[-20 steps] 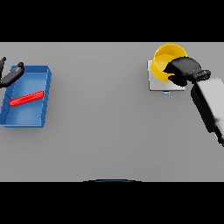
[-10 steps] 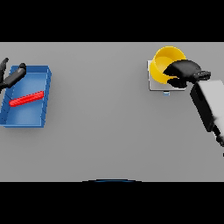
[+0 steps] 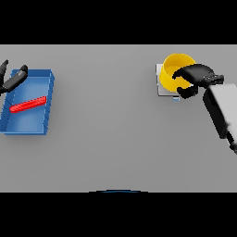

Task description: Pick up the red beaker and tilt it to pour out 1 green nut into yellow bowl. Pick up the yellow bowl and place it on the metallic measuring scale.

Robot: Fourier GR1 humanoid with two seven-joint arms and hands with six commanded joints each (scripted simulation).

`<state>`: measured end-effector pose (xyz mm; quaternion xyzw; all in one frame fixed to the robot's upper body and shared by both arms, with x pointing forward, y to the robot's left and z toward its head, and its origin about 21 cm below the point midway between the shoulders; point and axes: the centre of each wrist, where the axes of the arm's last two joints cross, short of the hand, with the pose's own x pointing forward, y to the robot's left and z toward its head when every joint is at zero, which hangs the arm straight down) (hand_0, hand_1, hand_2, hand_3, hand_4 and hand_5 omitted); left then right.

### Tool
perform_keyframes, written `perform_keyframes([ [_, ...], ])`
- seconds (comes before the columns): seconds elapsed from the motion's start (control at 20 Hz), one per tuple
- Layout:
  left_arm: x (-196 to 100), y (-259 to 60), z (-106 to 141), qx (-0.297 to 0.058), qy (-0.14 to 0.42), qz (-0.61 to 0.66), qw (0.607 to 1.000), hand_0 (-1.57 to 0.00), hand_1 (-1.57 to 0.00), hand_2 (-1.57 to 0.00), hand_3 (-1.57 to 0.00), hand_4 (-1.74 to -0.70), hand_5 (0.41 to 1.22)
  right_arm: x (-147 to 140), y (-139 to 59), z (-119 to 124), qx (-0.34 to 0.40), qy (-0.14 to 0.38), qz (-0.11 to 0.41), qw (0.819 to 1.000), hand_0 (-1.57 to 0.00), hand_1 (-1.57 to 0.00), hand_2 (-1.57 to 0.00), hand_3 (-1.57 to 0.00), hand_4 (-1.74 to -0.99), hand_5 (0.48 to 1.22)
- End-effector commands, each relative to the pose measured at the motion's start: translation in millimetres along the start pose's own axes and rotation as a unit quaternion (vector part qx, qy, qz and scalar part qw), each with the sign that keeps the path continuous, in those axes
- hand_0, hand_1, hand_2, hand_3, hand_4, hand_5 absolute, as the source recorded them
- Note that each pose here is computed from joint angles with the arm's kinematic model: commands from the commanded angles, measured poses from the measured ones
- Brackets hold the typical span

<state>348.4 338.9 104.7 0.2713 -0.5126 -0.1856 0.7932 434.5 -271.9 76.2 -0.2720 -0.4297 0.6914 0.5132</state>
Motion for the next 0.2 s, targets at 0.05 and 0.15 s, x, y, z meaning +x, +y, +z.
perform_keyframes([
  [0.05,-3.0,0.9,-2.5,-0.001,0.003,-0.004,1.000,0.00,0.00,0.00,0.00,-0.72,0.696,1.8,0.3,-2.0,0.007,0.005,-0.003,1.000,-0.06,-0.10,-0.16,-0.32,-1.422,0.785],
  [0.15,-2.8,1.4,-2.1,0.001,0.002,-0.004,1.000,0.00,0.00,0.00,0.00,-0.72,0.693,0.7,0.5,-2.1,0.009,0.014,-0.007,1.000,-0.04,-0.06,-0.10,-0.27,-1.410,0.759],
])
